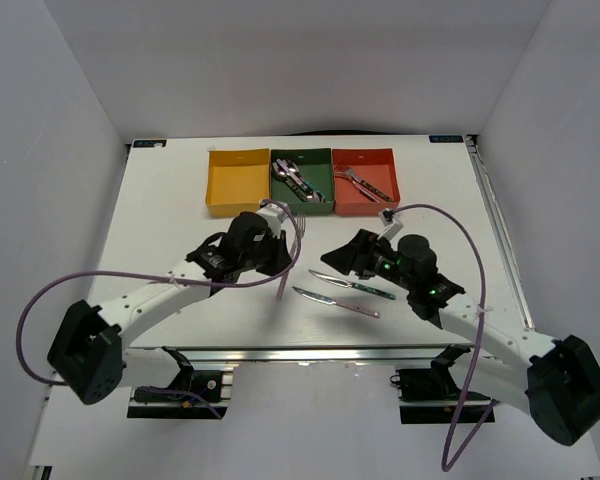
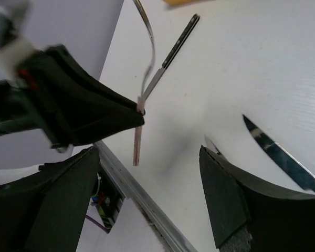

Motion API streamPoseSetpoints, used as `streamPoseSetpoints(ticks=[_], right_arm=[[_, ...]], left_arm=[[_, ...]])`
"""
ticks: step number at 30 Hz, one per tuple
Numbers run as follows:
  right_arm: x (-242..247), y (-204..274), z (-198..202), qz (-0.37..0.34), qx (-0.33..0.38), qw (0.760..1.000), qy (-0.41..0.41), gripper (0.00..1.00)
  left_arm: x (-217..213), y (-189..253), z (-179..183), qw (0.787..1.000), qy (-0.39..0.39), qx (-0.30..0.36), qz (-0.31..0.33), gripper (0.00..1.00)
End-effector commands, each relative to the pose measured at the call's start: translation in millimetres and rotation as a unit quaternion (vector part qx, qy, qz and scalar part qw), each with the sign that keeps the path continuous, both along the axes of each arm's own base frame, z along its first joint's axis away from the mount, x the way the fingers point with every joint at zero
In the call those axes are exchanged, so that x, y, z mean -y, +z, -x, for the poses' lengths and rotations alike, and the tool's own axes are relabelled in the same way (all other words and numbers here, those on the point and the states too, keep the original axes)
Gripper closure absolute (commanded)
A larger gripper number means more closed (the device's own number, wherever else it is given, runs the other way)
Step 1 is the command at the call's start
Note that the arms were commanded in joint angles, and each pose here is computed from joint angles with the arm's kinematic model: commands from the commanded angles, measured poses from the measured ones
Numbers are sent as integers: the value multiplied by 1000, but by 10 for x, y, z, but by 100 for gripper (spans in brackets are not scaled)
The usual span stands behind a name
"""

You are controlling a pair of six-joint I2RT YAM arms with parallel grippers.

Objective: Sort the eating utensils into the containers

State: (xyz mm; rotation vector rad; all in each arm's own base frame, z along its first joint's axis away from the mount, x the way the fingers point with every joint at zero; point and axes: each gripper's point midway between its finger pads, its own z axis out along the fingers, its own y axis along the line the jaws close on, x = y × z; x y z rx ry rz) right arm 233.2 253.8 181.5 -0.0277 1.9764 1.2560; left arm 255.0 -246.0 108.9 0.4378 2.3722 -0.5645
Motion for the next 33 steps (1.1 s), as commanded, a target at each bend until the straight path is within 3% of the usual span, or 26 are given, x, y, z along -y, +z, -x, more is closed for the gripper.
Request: streamPoseSetpoints(ticks=[1,6,15,19,20,21,22,23,24,25,28,30,32,33], right_arm=[[-243,376,-153,-61,27,997,-33,19],[-454,444,-274,-67,23,996,-45,23],[-723,483,-373,-43,39,998,-32,28],[-818,297,-463,-14,24,999,-30,47],[-842,308,-481,-12,25,999,-28,54],[-852,296,-480,-7,28,999,-24,68],[-860,279,-490,-3,30,999,-22,77],[-866,311,-501,-2,37,999,-21,93],[-853,297,-518,14,47,999,-20,100],[-834,311,-553,26,59,998,-25,100],[-707,413,-856,95,117,988,-27,100],[-653,650,-1268,124,163,979,-6,100],[-402,521,-1670,233,186,954,7,100],[-393,495,-1948,306,204,929,40,100]], left_arm=[[393,556,19,987,-31,37,151,100],[576,873,81,971,-61,57,223,100],[616,888,97,968,-68,58,235,100],[638,965,102,964,-72,63,246,100],[634,985,95,964,-71,66,247,100],[630,1017,83,964,-69,69,246,100],[616,1019,64,966,-66,73,240,91],[585,1023,17,968,-53,79,232,75],[550,1038,-15,971,-42,80,223,57],[513,1025,-38,974,-32,80,210,2],[296,1087,-146,982,18,94,160,2],[-85,986,-232,987,93,103,81,2],[-428,1036,-216,983,142,117,25,2],[-658,1094,-233,974,172,145,-6,2]])
